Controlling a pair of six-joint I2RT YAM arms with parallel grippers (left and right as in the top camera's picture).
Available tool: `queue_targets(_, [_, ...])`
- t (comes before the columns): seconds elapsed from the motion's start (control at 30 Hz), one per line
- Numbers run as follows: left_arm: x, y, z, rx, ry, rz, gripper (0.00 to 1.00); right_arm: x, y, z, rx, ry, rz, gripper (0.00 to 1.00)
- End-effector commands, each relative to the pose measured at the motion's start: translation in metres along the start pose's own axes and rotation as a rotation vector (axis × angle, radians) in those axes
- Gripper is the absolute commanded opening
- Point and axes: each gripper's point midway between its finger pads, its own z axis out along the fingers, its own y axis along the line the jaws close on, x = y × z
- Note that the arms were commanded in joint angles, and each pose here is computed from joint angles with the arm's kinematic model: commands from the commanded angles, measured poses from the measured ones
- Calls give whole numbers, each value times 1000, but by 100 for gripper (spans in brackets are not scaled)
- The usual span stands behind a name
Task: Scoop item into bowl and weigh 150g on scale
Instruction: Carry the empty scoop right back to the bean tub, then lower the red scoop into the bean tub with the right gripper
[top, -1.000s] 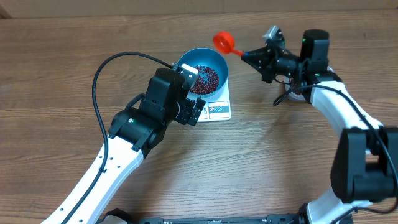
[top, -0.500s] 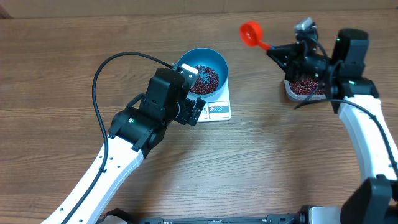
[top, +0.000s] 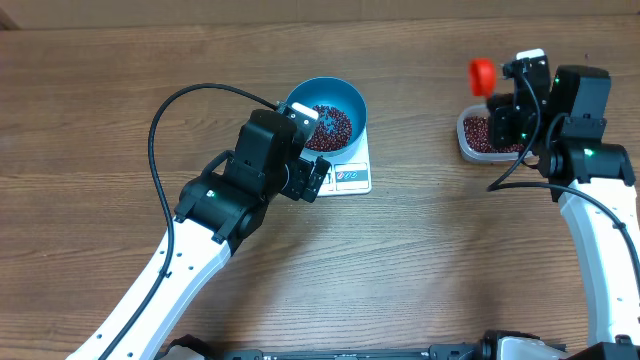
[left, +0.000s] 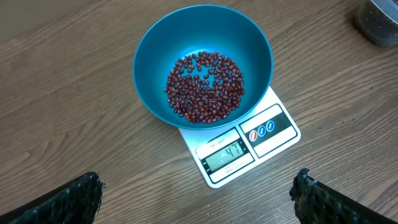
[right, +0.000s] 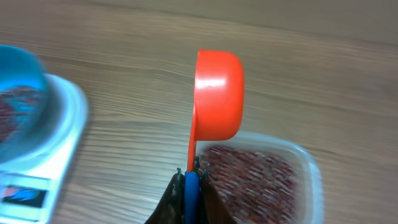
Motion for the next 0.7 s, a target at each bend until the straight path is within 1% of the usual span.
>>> queue_targets(0.0, [-4, 0, -7, 7, -22, 5, 100, 4, -33, -4, 187, 35, 6, 4])
queue_targets(0.17, [-4, 0, -7, 7, -22, 5, 100, 20, -41, 2, 227, 107, 10, 4])
queue_targets(0.47, [-4, 0, -7, 7, -22, 5, 100, 54, -34, 8, 197, 243, 15, 4])
queue_targets(0.67, [-4, 0, -7, 7, -22, 5, 100, 66, -32, 7, 186, 292, 19, 4])
